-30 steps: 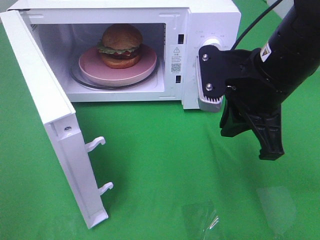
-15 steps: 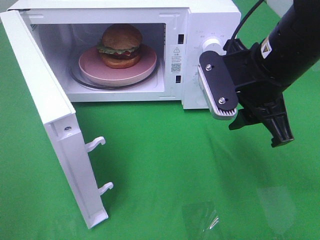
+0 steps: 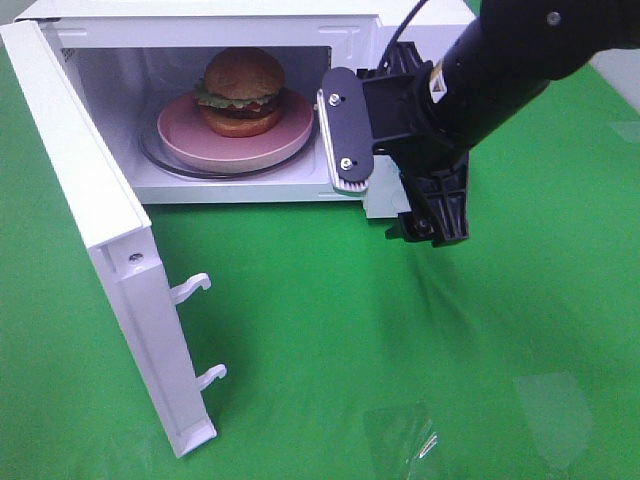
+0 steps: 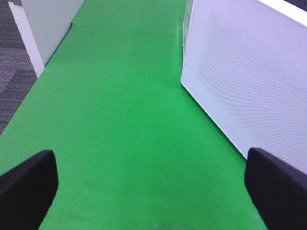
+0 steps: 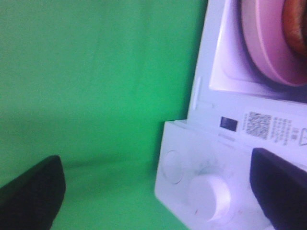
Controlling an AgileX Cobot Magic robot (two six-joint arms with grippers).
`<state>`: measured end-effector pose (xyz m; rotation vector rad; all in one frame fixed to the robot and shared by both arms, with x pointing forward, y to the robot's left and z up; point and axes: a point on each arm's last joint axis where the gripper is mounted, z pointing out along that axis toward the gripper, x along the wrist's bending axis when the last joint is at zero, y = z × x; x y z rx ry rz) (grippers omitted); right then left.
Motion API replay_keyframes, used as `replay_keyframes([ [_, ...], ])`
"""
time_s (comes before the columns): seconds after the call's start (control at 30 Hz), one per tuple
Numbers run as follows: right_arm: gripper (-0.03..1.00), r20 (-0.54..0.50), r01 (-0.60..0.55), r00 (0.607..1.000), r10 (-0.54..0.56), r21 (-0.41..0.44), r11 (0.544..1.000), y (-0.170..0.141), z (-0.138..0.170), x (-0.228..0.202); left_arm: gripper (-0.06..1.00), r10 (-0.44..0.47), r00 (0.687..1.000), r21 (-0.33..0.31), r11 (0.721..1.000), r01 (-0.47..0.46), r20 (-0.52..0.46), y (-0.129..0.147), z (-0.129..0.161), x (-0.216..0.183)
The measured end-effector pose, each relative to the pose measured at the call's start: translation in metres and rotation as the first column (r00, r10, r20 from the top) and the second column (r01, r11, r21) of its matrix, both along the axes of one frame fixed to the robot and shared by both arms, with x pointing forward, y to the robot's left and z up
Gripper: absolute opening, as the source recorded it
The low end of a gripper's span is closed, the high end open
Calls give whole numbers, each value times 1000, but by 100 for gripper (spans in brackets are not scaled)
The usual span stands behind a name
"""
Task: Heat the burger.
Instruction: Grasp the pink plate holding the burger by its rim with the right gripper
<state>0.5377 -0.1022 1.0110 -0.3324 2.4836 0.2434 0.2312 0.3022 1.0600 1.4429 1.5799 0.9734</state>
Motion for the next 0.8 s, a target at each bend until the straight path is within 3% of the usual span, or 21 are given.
replay_keyframes([
  [0.4, 97, 83, -56, 995, 53, 38, 998, 50, -16, 45, 99, 0, 1000, 0, 1000, 0, 0, 0, 0, 0],
  [0.8, 96, 117, -72, 991, 63, 68, 995, 72, -32, 72, 99, 0, 1000, 0, 1000, 0, 0, 0, 0, 0],
])
